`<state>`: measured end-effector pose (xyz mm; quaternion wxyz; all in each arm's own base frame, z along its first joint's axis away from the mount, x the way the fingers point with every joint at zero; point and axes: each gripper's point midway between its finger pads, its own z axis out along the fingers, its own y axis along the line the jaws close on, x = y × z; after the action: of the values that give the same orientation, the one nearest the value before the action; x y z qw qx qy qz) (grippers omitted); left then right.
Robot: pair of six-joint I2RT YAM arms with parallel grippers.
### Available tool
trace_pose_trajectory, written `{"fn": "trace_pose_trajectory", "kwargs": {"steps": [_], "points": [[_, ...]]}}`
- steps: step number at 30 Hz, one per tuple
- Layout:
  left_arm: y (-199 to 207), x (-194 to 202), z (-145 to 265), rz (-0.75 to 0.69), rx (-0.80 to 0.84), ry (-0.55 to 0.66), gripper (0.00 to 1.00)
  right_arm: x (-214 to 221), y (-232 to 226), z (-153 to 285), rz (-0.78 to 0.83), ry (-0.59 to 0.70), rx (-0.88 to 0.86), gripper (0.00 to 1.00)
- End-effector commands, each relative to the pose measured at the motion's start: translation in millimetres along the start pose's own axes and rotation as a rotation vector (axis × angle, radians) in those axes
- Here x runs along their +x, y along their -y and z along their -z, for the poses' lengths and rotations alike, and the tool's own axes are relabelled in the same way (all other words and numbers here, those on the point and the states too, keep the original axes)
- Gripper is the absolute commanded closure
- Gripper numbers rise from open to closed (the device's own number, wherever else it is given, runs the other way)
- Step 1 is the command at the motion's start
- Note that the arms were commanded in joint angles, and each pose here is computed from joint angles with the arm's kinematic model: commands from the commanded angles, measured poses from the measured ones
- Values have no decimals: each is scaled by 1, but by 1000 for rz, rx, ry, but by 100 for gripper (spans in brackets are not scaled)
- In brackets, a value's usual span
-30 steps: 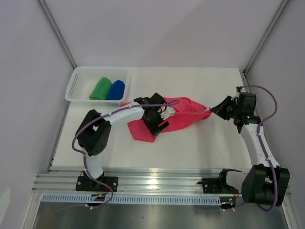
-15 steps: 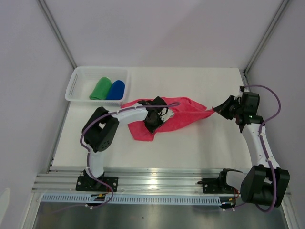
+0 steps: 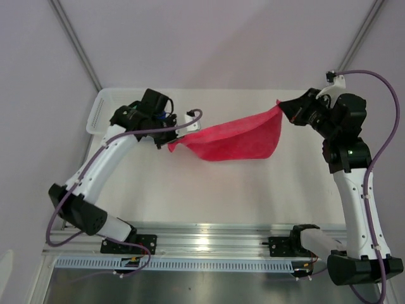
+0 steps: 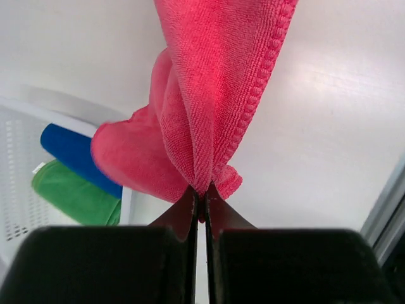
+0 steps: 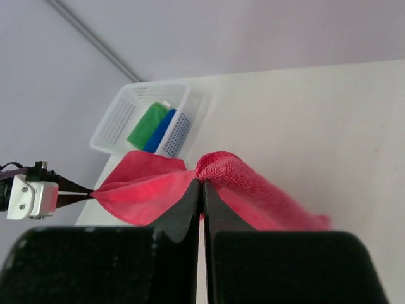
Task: Roll the towels
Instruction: Flatten the towel
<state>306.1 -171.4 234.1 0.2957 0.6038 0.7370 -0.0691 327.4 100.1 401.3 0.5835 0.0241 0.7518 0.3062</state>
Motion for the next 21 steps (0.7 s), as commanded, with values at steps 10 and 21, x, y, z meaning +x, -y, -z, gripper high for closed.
{"fn": "trace_pose_trajectory", "kwargs": {"steps": [10, 21], "points": [[103, 52, -77, -173, 516, -205, 50, 72, 70, -8, -118, -122, 182, 100], [105, 40, -77, -6, 390, -90, 17, 139, 114, -19, -165, -252, 232, 100]]}}
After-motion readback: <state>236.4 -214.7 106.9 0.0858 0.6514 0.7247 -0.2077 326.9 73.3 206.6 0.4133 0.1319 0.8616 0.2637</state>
